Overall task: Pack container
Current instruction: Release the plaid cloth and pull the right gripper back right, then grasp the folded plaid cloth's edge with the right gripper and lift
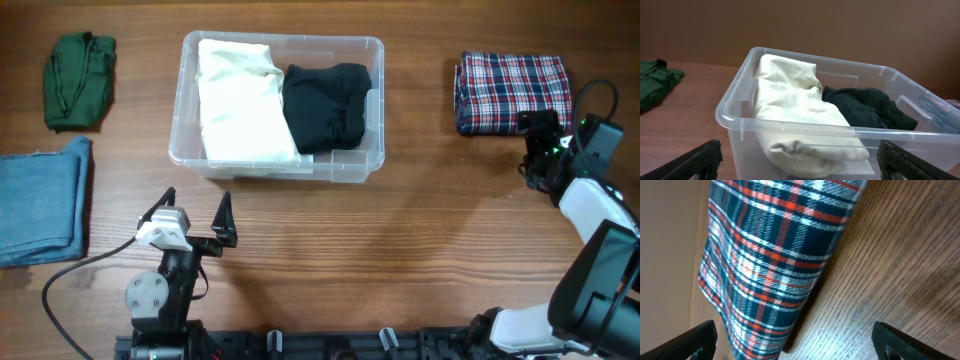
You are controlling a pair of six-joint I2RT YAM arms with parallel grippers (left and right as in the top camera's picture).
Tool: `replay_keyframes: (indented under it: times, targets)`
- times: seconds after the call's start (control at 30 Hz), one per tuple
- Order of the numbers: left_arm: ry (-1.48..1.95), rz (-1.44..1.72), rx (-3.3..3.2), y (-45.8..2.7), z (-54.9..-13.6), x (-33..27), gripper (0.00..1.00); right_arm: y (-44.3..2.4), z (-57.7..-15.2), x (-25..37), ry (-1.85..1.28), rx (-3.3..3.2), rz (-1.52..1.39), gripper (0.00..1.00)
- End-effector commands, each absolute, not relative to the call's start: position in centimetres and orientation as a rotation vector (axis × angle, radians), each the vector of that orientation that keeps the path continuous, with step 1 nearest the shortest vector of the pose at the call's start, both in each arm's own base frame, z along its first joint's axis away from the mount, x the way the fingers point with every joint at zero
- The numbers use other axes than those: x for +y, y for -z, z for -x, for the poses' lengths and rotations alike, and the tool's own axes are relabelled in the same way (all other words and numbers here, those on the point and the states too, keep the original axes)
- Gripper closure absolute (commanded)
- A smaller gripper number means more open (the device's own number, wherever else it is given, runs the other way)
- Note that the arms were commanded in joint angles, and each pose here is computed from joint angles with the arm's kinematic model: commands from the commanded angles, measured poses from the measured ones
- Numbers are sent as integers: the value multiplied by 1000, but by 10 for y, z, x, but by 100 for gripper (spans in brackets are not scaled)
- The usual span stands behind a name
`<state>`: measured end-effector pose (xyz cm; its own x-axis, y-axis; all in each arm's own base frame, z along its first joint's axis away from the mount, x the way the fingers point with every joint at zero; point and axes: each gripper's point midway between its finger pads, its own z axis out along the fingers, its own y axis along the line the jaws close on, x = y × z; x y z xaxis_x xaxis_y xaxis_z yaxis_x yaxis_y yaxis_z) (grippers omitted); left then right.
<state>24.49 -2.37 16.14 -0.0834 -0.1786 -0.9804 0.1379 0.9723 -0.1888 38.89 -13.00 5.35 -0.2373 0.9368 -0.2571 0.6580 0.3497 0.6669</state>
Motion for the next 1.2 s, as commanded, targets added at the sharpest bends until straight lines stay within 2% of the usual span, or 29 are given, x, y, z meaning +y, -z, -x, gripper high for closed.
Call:
replay_keyframes:
  times: [0.0,0.47,0.8,0.83,0.87,1.03,1.17]
  targets:
    - [263,45,1636,-160,-245,-22,0,-25,-382,-129,-550,2020,-1437,0]
    - [263,45,1636,-160,-245,-22,0,24,-415,-109,-760,1957,-1462,0]
    - [263,45,1635,-161,-245,-22,0,34,-438,-97,-802,1889,-1413,0]
    - [263,45,1636,-160,-245,-22,0,33,-439,-98,-799,1883,-1408,2]
    - [263,45,1636,-160,-245,-22,0,31,-441,-99,-795,1877,-1395,8]
    - [263,45,1635,-161,-245,-22,0,27,-445,-101,-738,1917,-1261,43]
    - [263,45,1635,-161,-245,-22,0,26,-445,-100,-699,1962,-1163,60]
